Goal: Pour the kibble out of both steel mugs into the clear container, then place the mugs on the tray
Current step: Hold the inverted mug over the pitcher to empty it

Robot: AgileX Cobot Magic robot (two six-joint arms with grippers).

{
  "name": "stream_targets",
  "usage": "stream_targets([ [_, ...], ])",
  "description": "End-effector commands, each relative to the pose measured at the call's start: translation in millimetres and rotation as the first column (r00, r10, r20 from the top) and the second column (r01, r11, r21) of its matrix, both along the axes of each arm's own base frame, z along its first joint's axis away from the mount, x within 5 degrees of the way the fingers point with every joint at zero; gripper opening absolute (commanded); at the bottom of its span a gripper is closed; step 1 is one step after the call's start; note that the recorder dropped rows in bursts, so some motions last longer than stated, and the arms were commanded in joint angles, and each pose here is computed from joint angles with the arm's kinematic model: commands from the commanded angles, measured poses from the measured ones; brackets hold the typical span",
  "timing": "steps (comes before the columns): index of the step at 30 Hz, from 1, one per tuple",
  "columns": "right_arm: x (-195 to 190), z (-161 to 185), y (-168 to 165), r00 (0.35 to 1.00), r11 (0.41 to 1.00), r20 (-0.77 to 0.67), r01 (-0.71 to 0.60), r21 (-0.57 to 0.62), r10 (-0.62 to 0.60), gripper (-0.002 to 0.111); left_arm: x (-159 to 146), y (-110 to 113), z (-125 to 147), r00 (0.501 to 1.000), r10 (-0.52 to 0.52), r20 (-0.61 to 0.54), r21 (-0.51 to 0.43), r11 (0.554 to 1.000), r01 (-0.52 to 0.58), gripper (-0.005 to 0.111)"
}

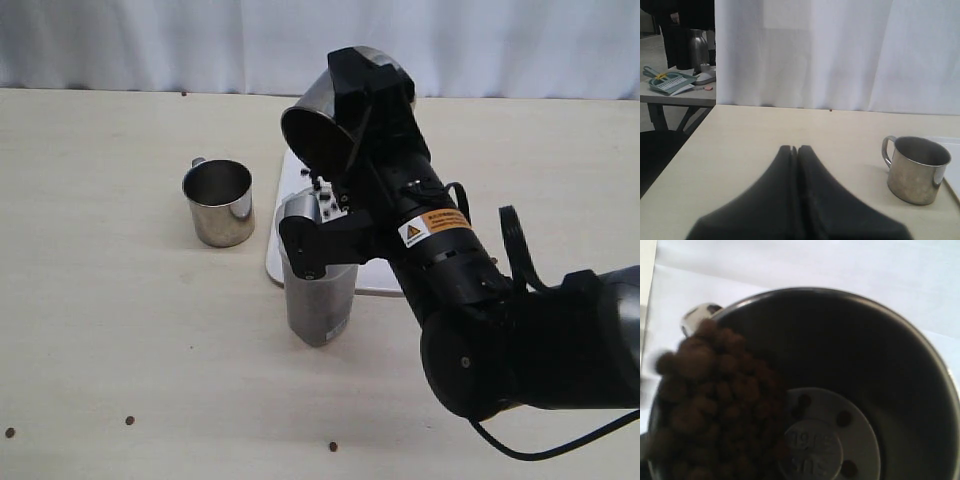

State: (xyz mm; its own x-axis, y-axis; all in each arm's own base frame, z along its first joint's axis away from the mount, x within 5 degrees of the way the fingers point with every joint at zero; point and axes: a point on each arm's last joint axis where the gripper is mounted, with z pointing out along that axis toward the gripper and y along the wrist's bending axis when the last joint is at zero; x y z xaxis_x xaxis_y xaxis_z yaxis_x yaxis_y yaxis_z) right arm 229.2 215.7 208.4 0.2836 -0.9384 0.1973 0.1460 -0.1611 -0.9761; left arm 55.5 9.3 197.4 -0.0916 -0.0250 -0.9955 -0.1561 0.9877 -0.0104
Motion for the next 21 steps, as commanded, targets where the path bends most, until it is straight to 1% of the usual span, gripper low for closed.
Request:
stream_targets([
  [1,0.3,5.5,0.8,0.999,1.000,0.045,-0.002,0.010,0.002,0.005,0.0,-0.5,0.1,1.000,-0.006,0.010,-0.005,1.000,0.006,0.000],
  [21,0.2,5.7,1.3,0.999,1.000,0.048,-0.008,0.008,0.007,0.005,0.0,-0.5,0.1,1.000,-0.006,0.010,-0.005,1.000,0.006,0.000],
])
